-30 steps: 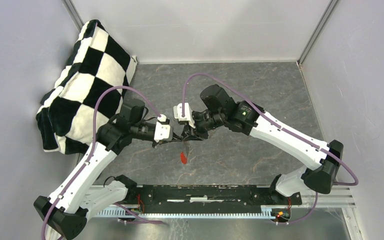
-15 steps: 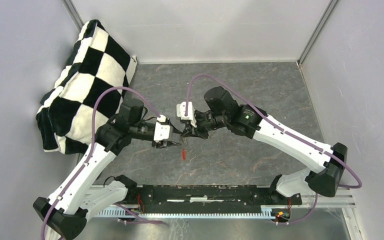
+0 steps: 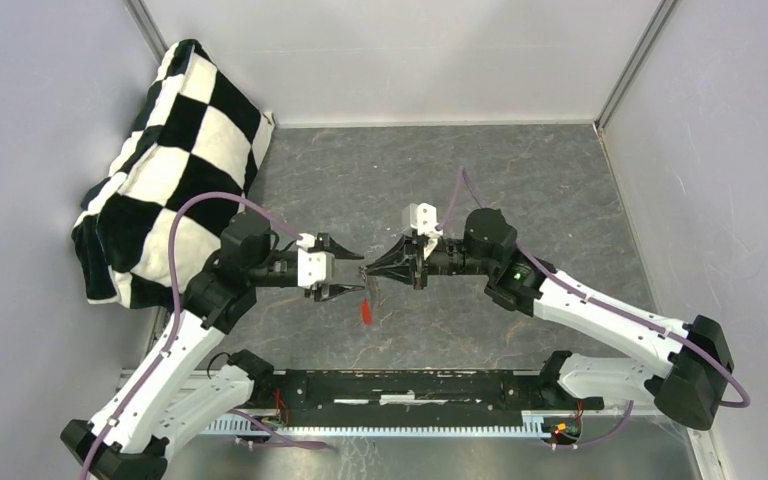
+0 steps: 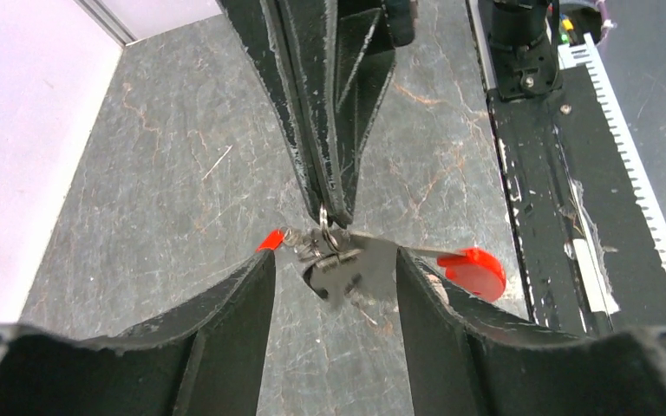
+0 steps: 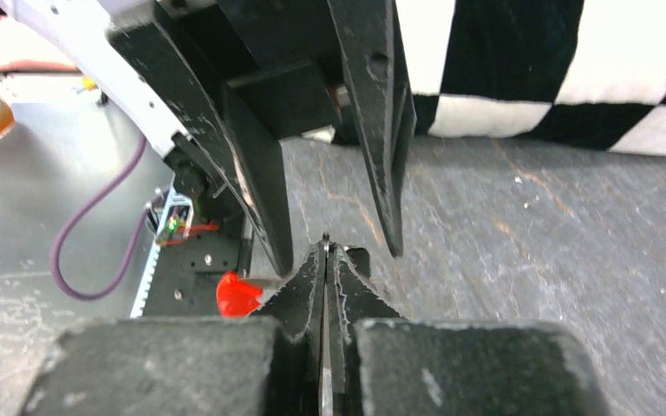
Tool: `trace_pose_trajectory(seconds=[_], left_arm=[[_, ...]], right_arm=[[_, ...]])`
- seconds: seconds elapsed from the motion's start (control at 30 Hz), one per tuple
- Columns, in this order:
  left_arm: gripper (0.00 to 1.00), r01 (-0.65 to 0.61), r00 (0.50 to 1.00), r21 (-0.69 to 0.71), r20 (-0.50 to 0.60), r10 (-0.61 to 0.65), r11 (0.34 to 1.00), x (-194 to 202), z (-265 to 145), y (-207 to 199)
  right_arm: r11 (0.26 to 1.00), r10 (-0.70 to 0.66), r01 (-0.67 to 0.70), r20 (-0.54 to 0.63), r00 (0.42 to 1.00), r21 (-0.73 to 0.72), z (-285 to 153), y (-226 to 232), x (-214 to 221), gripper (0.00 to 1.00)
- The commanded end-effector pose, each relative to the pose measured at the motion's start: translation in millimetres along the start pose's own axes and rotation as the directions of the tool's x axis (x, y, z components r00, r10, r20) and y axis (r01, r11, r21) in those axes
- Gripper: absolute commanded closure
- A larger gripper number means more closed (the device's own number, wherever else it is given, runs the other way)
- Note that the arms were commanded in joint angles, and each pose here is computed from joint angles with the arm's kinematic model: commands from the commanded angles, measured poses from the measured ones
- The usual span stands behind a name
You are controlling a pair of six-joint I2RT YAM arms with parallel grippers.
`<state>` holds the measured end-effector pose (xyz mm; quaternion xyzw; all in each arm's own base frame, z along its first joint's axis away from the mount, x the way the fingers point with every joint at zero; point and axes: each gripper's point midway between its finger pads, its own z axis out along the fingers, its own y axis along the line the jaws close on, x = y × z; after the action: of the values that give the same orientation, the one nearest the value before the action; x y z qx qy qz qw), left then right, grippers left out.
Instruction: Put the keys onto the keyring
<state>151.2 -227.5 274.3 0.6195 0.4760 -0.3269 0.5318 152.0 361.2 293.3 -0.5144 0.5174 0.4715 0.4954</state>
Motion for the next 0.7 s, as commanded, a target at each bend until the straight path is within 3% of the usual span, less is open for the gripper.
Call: trace_pose_trajectory(seconds=[0.0,0.43,0.67], left_arm=[[0.4,0.063,0.996,-0.005,0.068,-0.062,0.998,-16,7,8],[0.44,0.131,0.983,-0.048,0.136,-0.124,0.99,-35,12,25],[0.47,0.048,0.992,-0.11,0.119,-0.035,0.993,-35,4,27]], right_arm=[[0.998,-0.045,0.053,0.279,0.959,-0.02,-5,10,-70,1.0],[0.999,0.0,-0.016,0.432,0.902,0.034,-17,7,-76,1.0],[0.994,-0.001,-0.054,0.504,0.864,0.095,-32,3,-78,1.0]])
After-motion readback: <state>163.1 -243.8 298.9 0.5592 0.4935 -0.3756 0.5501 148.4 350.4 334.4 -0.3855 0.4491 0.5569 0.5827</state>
